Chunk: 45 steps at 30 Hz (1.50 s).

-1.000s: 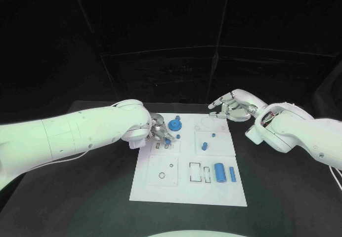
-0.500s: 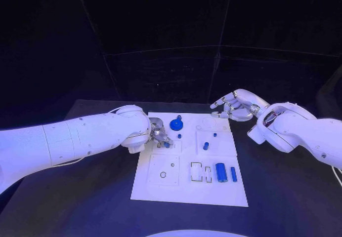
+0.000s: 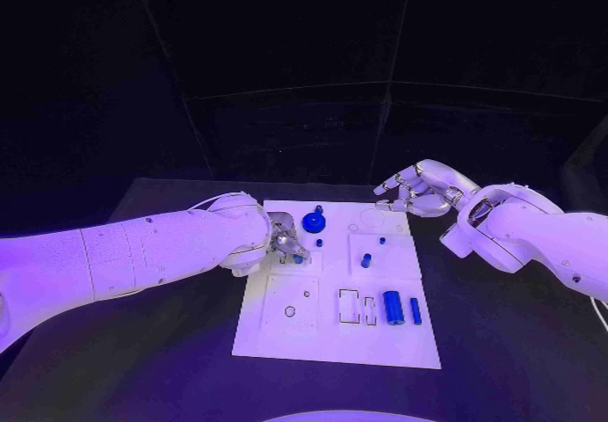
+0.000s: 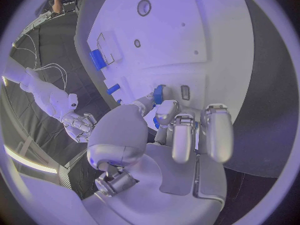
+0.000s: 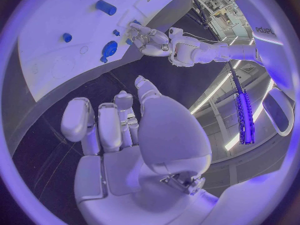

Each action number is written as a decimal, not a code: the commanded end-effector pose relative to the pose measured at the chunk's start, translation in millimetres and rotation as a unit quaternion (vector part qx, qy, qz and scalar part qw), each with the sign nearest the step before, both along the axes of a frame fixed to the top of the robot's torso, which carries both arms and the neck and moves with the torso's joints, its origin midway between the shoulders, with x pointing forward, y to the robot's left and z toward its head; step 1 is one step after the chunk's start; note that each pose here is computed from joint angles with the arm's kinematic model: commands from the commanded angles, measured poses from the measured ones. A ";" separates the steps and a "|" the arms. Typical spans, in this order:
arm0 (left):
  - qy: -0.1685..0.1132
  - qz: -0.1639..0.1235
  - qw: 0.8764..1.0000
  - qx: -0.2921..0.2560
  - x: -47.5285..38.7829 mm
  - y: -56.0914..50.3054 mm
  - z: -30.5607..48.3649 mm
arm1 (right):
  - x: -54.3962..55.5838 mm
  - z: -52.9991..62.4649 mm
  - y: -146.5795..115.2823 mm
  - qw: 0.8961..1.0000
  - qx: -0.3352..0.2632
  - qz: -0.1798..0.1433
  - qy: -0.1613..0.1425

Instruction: Assemble the parts on the task board

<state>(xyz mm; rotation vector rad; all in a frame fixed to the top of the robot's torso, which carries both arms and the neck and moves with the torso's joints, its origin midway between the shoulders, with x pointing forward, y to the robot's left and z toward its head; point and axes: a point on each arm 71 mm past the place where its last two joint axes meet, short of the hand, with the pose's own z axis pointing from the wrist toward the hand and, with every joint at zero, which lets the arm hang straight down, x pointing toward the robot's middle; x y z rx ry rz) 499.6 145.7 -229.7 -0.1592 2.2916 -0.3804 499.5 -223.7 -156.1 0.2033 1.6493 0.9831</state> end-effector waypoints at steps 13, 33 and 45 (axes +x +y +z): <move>-0.019 -0.002 1.000 0.002 -2.1 2.3 0.5 | 0.4 0.7 1.8 1.000 0.001 0.007 0.002; -0.104 0.038 0.991 -0.070 -10.2 13.3 8.1 | 1.4 0.0 0.5 1.000 0.000 0.007 0.003; -0.090 0.043 0.993 -0.064 -14.7 15.9 -4.7 | 2.4 -0.7 0.5 1.000 -0.001 0.007 0.005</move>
